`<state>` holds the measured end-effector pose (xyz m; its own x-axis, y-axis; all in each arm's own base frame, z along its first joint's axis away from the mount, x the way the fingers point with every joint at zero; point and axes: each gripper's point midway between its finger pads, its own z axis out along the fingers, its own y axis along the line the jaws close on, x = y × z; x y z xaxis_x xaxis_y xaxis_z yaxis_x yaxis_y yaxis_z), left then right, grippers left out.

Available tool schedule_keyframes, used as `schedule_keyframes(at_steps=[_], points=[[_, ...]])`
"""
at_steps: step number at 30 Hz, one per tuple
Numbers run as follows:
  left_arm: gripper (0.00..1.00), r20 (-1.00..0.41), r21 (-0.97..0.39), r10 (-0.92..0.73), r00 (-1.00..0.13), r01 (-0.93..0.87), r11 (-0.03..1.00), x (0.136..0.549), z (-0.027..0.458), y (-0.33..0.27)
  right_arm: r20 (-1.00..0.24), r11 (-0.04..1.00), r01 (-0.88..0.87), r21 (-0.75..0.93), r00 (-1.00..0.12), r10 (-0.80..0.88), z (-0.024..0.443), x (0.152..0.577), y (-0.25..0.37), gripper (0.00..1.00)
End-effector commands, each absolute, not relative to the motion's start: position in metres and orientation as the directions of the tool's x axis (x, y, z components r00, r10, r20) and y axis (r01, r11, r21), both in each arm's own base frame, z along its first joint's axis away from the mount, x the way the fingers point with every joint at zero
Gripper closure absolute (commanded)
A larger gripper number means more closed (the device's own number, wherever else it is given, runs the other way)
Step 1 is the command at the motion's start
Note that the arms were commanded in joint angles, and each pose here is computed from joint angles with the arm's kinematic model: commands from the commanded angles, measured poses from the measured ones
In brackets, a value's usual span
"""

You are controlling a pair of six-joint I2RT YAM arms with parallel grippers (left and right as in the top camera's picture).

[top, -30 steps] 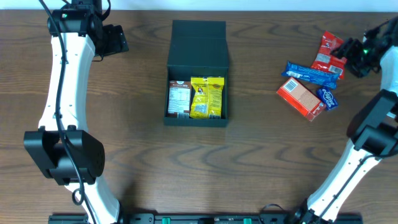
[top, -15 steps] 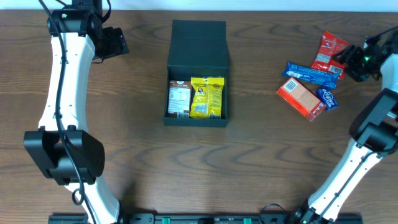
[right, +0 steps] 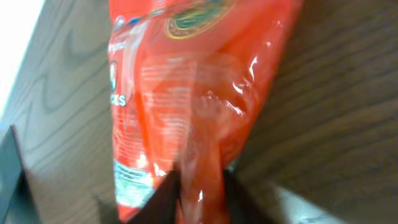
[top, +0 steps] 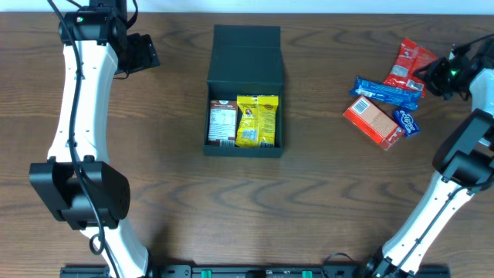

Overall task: Pack container
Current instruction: 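Grasp the red chip bag with right gripper and lift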

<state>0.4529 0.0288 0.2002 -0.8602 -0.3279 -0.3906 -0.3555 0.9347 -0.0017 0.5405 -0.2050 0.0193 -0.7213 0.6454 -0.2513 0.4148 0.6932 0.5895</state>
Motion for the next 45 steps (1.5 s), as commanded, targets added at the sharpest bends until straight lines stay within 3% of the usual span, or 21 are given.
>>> schedule_keyframes(at_steps=[1, 7, 13, 16, 20, 25, 31, 34, 41, 45], points=[[0.05, -0.411, -0.012, -0.337, -0.847, -0.365, 0.931, 0.454, 0.21, 0.031, -0.21, 0.668, 0.443, 0.598, -0.718, 0.664, 0.005, 0.538, -0.204, 0.98], [0.05, -0.412, -0.01, -0.336, -0.847, -0.364, 0.931, 0.454, 0.21, 0.032, -0.233, 0.653, 0.394, 0.647, -0.713, 0.661, 0.031, 0.549, -0.201, 0.99], [0.05, -0.42, 0.017, -0.331, -0.845, -0.372, 0.928, 0.454, 0.21, 0.037, -0.389, 0.731, 0.27, 0.627, -0.704, 0.594, 0.134, 0.569, -0.195, 0.99], [0.05, -0.422, 0.022, -0.331, -0.844, -0.374, 0.927, 0.454, 0.211, 0.038, -0.424, 0.754, 0.202, 0.625, -0.723, 0.545, 0.182, 0.567, -0.168, 0.99], [0.05, -0.422, 0.03, -0.315, -0.85, -0.36, 0.932, 0.454, 0.211, 0.038, -0.446, 0.769, 0.002, 0.639, -0.813, 0.373, 0.231, 0.549, -0.084, 0.99], [0.05, -0.418, 0.046, -0.279, -0.865, -0.327, 0.944, 0.453, 0.21, 0.038, -0.421, 0.773, -0.181, 0.609, -0.899, 0.121, 0.24, 0.517, 0.017, 0.99], [0.05, -0.391, 0.074, -0.231, -0.891, -0.28, 0.957, 0.447, 0.208, 0.038, -0.324, 0.803, -0.267, 0.532, -0.941, -0.097, 0.228, 0.477, 0.095, 0.99], [0.05, -0.369, 0.034, -0.241, -0.898, -0.272, 0.962, 0.444, 0.206, 0.033, -0.324, 0.818, -0.317, 0.48, -0.93, -0.17, 0.236, 0.461, 0.114, 0.98], [0.05, -0.362, 0.006, -0.271, -0.892, -0.293, 0.956, 0.444, 0.205, 0.038, -0.445, 0.84, -0.417, 0.347, -0.861, -0.244, 0.301, 0.417, 0.124, 0.99], [0.05, -0.359, -0.015, -0.274, -0.892, -0.288, 0.957, 0.444, 0.205, 0.035, -0.403, 0.84, -0.408, 0.358, -0.879, -0.255, 0.293, 0.396, 0.12, 0.98]])
